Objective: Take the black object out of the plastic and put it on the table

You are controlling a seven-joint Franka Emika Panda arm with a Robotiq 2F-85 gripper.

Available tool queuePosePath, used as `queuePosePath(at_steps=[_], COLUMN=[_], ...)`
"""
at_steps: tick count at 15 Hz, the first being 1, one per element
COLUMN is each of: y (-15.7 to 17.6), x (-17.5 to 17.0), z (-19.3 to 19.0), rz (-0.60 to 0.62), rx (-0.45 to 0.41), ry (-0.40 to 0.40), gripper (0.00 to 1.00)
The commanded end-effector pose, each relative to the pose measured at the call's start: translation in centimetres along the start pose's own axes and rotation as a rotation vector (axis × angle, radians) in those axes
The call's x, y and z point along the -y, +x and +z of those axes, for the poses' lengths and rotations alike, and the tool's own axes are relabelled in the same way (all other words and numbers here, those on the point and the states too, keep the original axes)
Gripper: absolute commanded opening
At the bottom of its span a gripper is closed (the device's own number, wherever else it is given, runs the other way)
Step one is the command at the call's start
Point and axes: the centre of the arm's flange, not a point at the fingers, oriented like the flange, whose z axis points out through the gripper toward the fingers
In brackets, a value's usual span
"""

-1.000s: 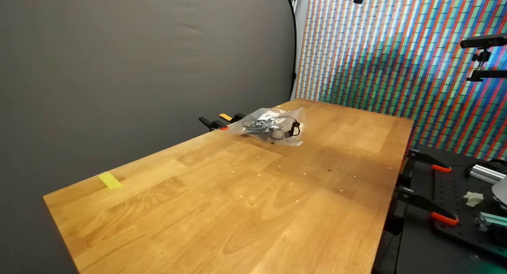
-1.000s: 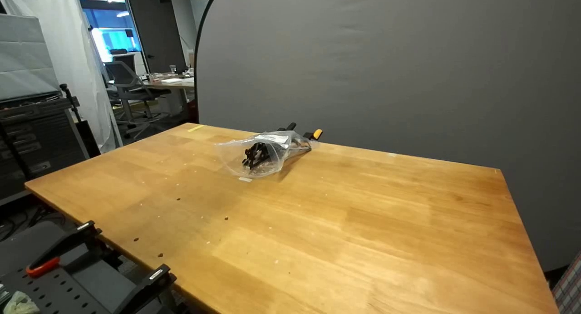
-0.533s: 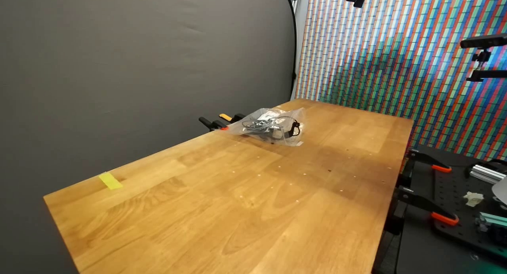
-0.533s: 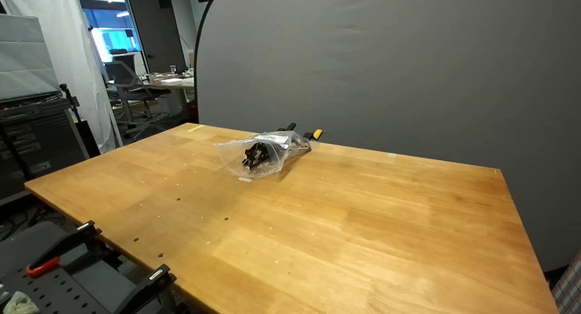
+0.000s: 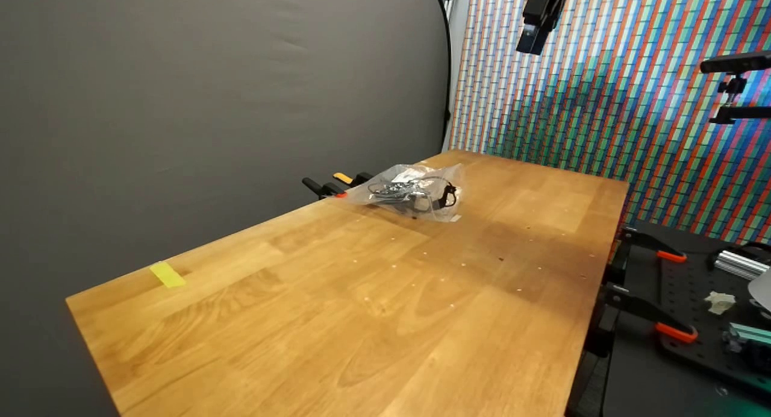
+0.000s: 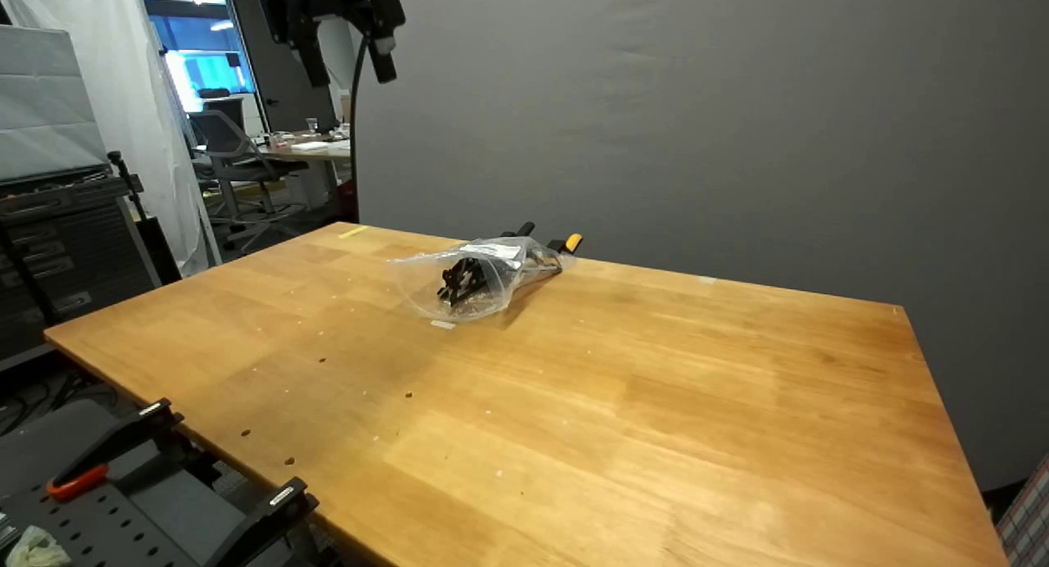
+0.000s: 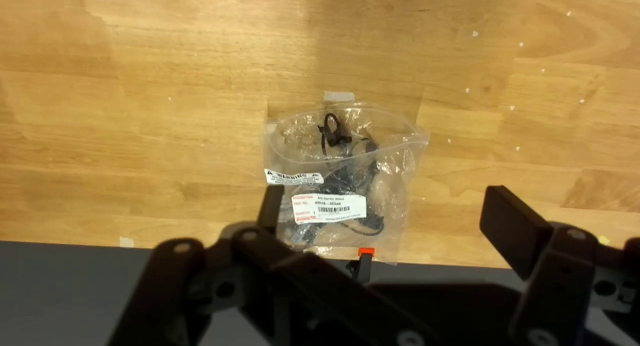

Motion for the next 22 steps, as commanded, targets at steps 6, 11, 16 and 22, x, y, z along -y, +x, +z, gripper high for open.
queuePosePath(at_steps=[6,11,16,22], y=[-0.4,-0.1,-0.9,-1.0], x=[-1.3,-1.9,-1.5,-1.4], z=[9.9,16.0,21.9,27.4], rz=[-0.002,0.025,0.025,0.000], rx=[0.112,0.122,0.173,0.099], ry=[-0.018,0.001,0.011,-0.010], gripper=[1.00,1.00,1.00,1.00])
